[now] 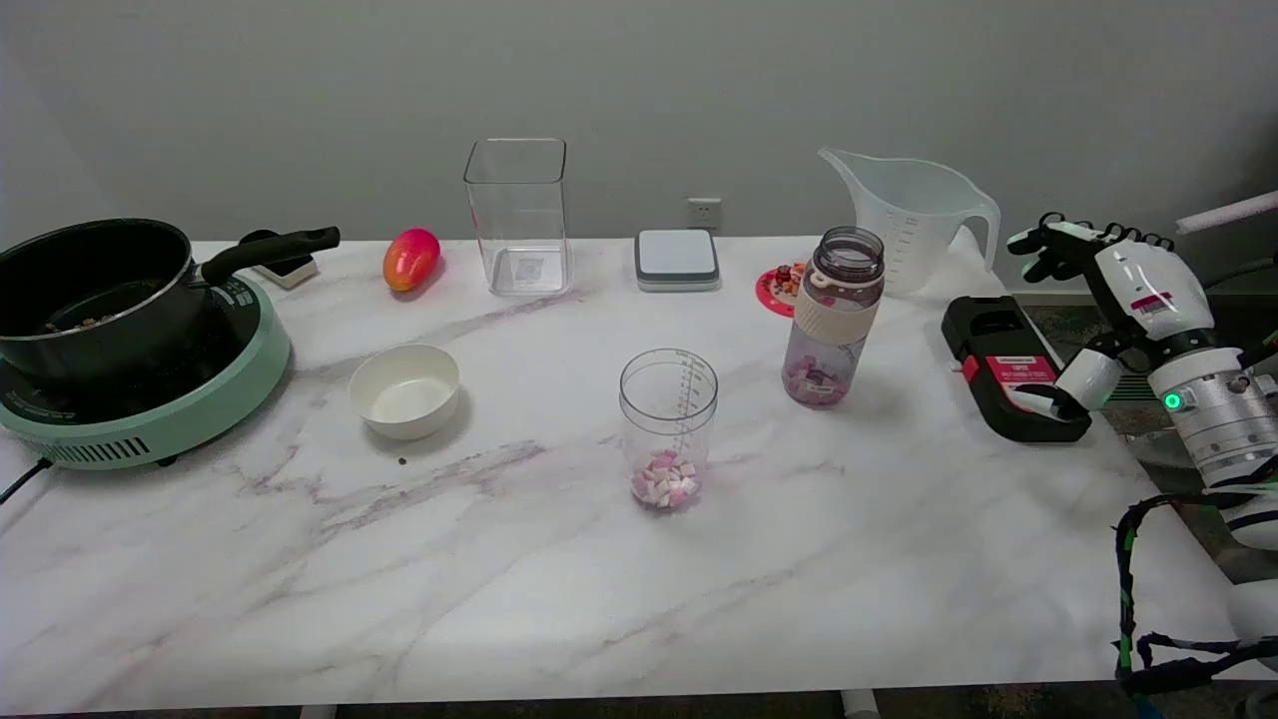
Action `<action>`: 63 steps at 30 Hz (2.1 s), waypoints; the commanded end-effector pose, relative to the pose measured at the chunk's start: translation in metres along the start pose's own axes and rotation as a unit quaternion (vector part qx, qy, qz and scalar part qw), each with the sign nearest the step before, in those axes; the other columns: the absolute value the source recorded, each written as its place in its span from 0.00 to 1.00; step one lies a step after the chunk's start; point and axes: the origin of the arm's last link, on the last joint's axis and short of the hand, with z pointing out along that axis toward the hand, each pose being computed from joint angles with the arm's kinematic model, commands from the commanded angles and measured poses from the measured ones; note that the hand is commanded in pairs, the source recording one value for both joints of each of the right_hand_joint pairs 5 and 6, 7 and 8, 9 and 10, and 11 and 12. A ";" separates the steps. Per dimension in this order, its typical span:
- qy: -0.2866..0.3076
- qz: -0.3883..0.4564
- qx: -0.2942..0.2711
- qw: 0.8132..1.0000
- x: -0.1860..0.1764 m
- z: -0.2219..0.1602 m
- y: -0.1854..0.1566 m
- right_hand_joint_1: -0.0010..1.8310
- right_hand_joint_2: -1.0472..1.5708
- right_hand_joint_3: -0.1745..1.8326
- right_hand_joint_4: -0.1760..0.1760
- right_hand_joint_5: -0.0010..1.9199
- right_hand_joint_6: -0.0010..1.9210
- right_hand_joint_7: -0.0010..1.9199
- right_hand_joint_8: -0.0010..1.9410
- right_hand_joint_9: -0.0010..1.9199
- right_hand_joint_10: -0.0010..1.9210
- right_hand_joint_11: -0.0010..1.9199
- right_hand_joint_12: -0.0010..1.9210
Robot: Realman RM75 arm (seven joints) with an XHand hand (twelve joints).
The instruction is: Pick up the transparent cup with candy inside.
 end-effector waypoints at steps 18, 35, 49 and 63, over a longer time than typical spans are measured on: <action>-0.011 0.065 -0.016 0.998 -0.004 -0.013 -0.005 0.72 0.17 0.77 0.50 0.30 0.30 0.46 0.46 0.35 0.35 0.38 0.38; 0.090 0.121 -0.069 0.986 -0.032 -0.063 -0.069 0.73 0.27 0.68 0.50 0.35 0.35 0.56 0.55 0.42 0.42 0.42 0.42; 0.120 0.251 -0.050 0.959 -0.062 -0.086 -0.152 0.69 0.35 0.65 0.50 0.45 0.45 0.61 0.60 0.48 0.48 0.44 0.44; 0.077 0.353 -0.081 0.929 -0.081 -0.122 -0.197 0.65 0.34 0.69 0.50 0.48 0.48 0.60 0.59 0.45 0.45 0.46 0.46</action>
